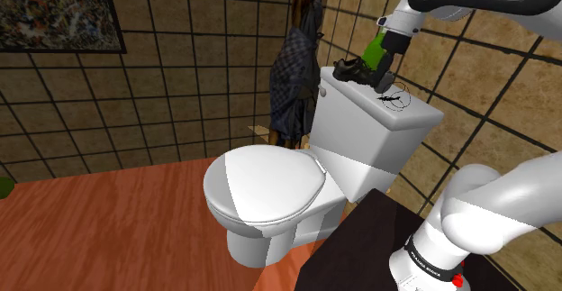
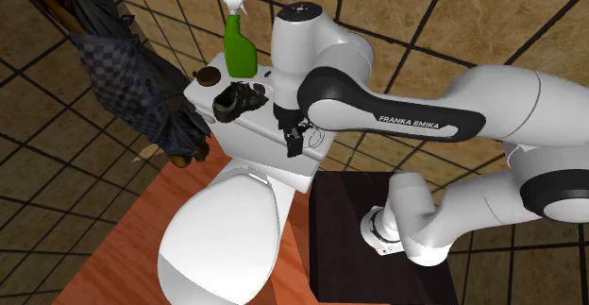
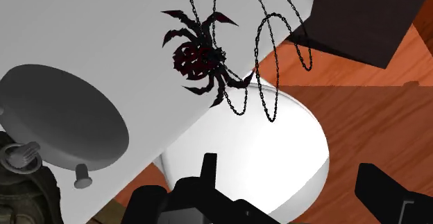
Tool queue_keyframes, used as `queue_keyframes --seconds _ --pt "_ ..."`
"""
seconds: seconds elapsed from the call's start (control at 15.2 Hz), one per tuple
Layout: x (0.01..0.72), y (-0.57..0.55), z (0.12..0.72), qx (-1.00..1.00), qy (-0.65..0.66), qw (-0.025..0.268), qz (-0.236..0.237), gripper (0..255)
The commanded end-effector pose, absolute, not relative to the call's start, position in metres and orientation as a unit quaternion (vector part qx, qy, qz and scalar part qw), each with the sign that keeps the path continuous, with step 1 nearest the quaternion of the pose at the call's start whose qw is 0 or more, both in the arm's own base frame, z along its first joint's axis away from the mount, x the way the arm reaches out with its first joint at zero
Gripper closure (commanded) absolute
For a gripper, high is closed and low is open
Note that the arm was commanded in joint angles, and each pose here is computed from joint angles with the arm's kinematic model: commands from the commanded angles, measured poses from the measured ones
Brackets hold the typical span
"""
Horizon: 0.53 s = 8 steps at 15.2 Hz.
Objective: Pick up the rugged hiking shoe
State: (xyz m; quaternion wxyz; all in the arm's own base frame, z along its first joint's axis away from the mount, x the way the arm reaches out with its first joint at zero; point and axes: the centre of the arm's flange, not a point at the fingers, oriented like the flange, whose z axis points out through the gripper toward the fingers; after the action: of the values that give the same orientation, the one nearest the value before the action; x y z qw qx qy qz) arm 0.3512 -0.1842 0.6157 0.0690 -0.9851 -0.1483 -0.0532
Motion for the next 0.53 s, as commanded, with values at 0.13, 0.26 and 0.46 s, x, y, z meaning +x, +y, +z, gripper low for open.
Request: queue_keyframes --seconds 0.13,0.26,0.46 --pt "0.376 -0.233 0.624 -0.976 -0.192 0.072 -0.075 0" --pt "0.389 -0.255 0.629 -0.970 -0.213 0.074 -0.085 0" --pt "0.409 -0.288 0.636 -0.961 -0.244 0.077 -0.101 0"
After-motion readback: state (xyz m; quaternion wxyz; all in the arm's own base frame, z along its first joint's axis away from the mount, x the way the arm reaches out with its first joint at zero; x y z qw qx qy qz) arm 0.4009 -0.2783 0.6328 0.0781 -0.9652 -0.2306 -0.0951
